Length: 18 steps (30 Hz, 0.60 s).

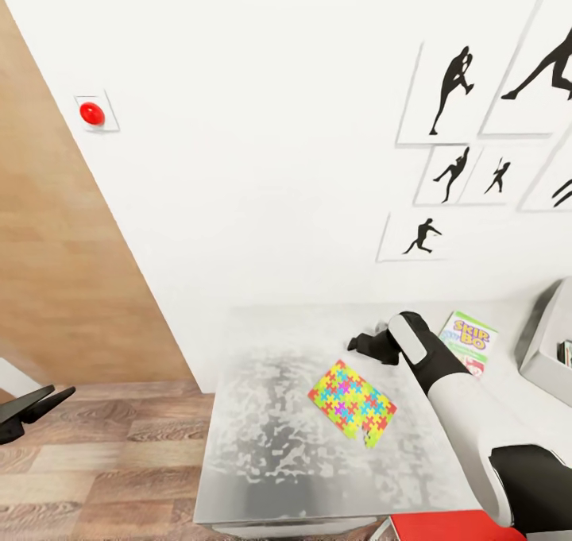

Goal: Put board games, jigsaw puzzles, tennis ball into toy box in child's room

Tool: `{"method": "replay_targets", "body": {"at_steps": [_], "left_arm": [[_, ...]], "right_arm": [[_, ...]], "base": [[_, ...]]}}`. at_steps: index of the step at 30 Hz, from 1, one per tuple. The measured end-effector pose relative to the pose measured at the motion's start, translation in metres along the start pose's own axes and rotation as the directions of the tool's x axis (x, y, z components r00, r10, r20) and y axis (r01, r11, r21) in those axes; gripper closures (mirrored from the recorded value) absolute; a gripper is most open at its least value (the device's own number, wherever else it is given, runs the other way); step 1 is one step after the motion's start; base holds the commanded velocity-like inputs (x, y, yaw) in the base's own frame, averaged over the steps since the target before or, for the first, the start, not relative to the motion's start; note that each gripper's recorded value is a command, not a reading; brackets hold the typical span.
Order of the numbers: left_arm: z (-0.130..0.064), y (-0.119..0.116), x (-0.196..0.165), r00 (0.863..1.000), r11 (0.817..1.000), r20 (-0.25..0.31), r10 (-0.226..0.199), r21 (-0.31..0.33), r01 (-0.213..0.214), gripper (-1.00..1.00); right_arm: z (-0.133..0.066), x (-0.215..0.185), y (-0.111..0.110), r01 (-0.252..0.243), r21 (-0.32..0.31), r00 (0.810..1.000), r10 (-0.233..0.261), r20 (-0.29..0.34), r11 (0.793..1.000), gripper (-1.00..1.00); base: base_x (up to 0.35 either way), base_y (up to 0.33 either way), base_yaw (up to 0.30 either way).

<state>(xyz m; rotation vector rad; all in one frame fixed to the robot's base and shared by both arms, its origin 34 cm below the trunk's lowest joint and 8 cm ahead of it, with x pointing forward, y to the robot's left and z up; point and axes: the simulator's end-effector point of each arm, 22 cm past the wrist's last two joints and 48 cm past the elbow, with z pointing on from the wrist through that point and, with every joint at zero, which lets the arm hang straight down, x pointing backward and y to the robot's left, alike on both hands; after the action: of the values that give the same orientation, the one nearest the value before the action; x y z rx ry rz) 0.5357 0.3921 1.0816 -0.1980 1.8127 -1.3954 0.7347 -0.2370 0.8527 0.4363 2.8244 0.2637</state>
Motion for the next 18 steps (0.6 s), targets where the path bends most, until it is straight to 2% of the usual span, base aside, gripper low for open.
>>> {"method": "replay_targets", "body": {"at_steps": [18], "left_arm": [[0.002,0.012,0.005,1.0,1.0,-0.01,-0.022,-0.017,0.022,-1.0]], "right_arm": [[0.018,0.008,-0.008,-0.01,0.015,1.0,0.01,-0.02,1.0,-1.0]], "base": [[0.0,0.0,0.0]]}}
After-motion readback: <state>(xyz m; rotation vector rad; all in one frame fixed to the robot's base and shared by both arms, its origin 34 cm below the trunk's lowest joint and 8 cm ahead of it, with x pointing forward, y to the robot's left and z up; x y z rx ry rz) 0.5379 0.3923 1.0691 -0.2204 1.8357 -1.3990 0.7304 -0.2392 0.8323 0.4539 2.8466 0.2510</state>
